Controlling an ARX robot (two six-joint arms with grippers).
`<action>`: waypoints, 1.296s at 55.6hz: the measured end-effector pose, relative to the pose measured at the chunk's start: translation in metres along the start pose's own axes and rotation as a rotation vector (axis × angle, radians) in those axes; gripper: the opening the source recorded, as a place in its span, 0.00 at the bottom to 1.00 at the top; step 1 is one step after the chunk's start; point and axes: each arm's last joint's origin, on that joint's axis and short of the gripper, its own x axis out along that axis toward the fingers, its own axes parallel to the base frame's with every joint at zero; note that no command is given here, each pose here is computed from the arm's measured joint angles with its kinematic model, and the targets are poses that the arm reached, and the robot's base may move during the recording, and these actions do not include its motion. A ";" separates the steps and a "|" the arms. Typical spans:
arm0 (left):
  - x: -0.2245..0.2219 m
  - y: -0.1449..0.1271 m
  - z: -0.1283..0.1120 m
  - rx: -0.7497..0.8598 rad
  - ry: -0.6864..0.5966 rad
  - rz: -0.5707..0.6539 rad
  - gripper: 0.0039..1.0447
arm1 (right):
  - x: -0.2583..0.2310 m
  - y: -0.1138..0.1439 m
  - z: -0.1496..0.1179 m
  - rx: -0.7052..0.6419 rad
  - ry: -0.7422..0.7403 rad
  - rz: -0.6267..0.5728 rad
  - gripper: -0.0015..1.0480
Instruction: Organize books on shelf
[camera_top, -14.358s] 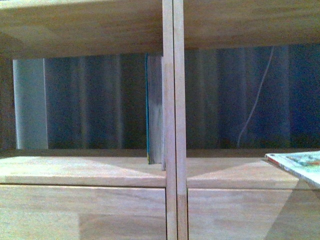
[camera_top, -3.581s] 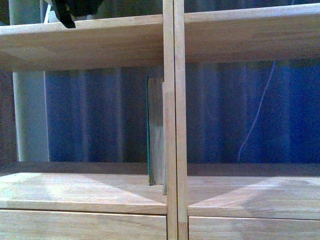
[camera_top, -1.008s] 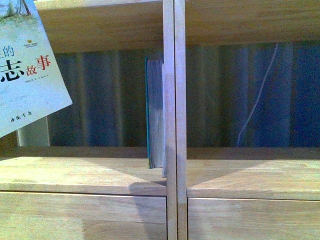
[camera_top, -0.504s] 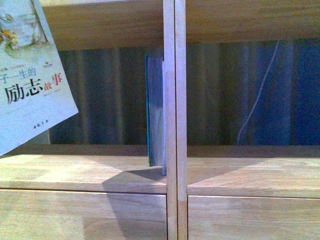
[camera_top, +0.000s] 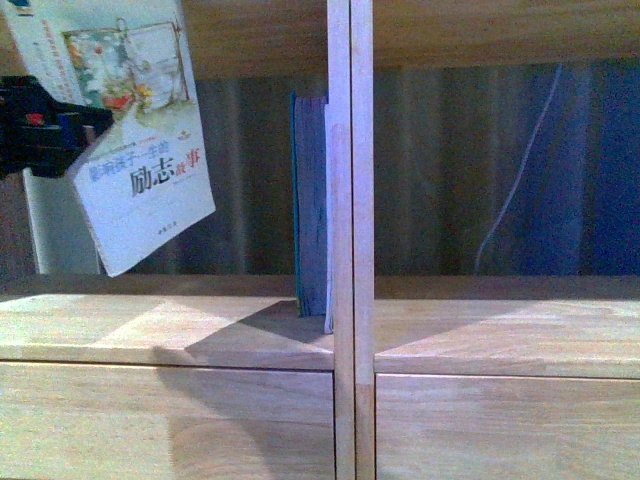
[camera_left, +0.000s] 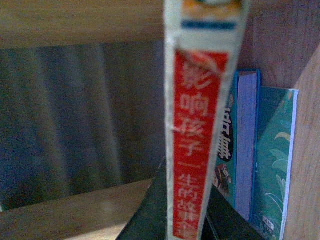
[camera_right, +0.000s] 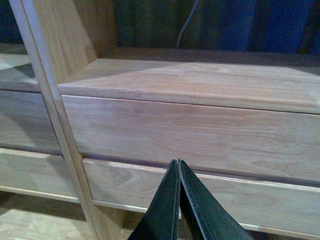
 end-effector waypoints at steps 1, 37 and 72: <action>0.002 -0.001 -0.002 0.002 0.003 -0.001 0.06 | 0.000 0.000 0.000 0.000 0.000 0.000 0.03; 0.089 -0.028 -0.057 0.040 0.099 0.048 0.06 | -0.018 0.000 -0.018 0.000 -0.013 -0.003 0.03; 0.126 -0.053 -0.077 0.044 0.212 0.132 0.06 | -0.019 0.000 -0.018 0.000 -0.013 -0.003 0.03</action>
